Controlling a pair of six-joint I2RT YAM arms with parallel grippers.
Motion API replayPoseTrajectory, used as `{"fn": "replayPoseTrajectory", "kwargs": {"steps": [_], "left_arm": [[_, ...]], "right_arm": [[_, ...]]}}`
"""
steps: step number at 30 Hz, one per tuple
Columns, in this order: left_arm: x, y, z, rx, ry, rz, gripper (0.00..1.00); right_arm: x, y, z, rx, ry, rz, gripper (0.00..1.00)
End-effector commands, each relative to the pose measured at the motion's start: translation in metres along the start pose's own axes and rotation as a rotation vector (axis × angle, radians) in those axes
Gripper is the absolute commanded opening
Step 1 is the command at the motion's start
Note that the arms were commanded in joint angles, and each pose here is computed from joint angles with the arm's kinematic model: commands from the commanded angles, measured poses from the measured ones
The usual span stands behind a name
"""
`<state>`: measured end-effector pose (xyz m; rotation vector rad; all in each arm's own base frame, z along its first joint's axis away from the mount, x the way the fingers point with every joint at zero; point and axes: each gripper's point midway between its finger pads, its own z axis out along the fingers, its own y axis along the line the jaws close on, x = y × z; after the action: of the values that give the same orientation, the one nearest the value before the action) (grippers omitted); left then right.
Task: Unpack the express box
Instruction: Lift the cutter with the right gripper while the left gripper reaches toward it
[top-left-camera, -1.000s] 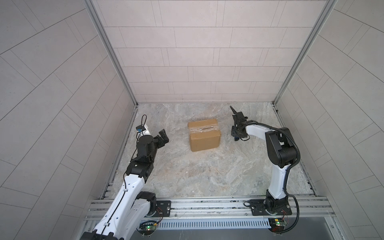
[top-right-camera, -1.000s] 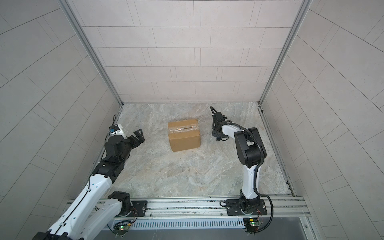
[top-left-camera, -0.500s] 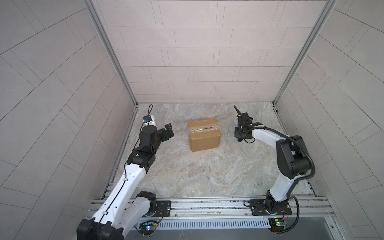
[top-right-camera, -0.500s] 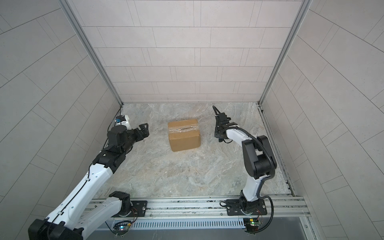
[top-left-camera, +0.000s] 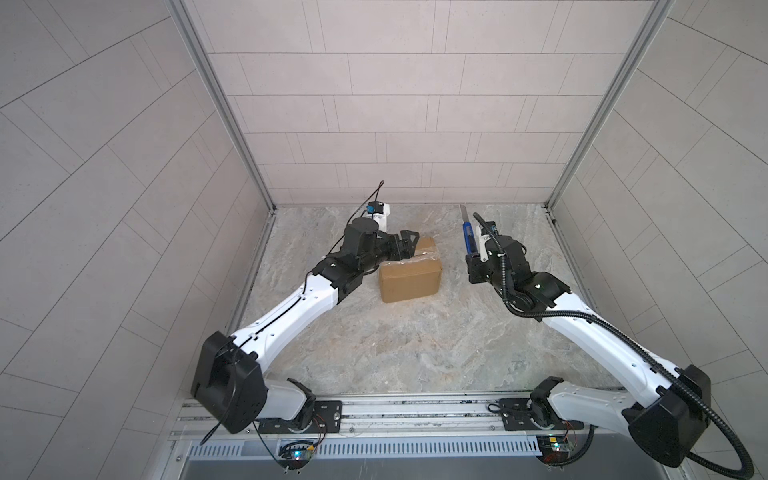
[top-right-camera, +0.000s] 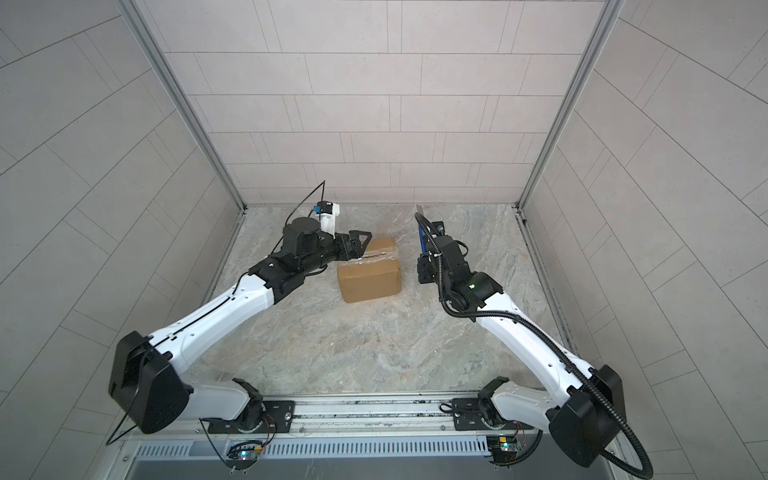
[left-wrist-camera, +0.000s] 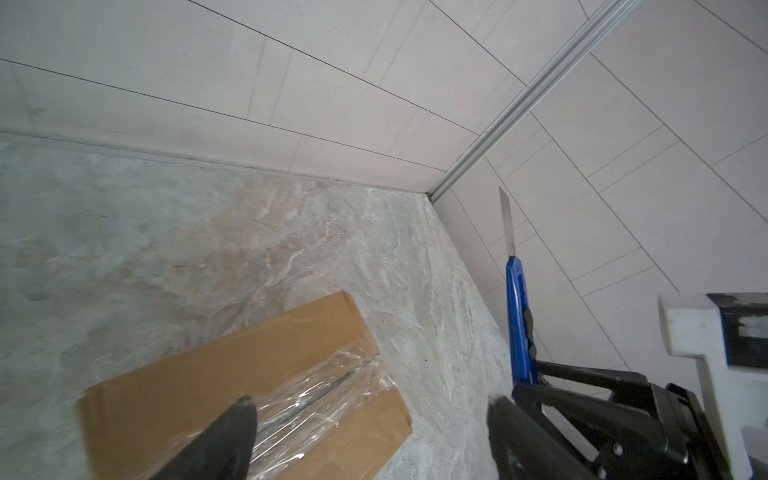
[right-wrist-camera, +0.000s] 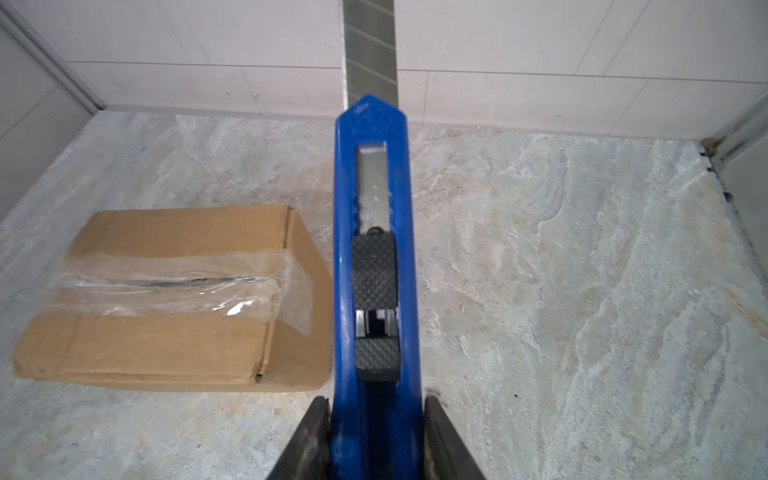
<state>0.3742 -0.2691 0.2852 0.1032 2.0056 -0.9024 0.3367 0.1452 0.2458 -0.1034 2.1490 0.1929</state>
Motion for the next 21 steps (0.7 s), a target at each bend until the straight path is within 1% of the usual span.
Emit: {"fn": "replayPoseTrajectory", "kwargs": {"steps": [1,5,11,19,20,21], "left_arm": [[-0.022,-0.048,0.006,0.194,-0.047,-0.038,0.87],[-0.017,-0.061,0.017,0.249,-0.026,-0.051,0.82],[-0.017,-0.070,0.021,0.310,-0.022,-0.082,0.73],[-0.014,-0.070,0.025,0.323,-0.011,-0.108,0.66],[-0.014,-0.069,0.027,0.322,-0.010,-0.109,0.63],[-0.012,-0.067,0.028,0.316,-0.007,-0.111,0.57]], "right_arm": [[-0.020,0.015,-0.009,-0.023,-0.064,-0.021,0.17],[-0.027,0.039,-0.010,-0.075,-0.081,-0.047,0.17],[-0.029,0.060,-0.004,-0.120,-0.086,-0.054,0.17],[-0.028,0.081,0.000,-0.166,-0.090,-0.059,0.16],[-0.028,0.083,0.000,-0.172,-0.093,-0.057,0.16],[-0.028,0.086,-0.001,-0.180,-0.096,-0.058,0.16]]}}
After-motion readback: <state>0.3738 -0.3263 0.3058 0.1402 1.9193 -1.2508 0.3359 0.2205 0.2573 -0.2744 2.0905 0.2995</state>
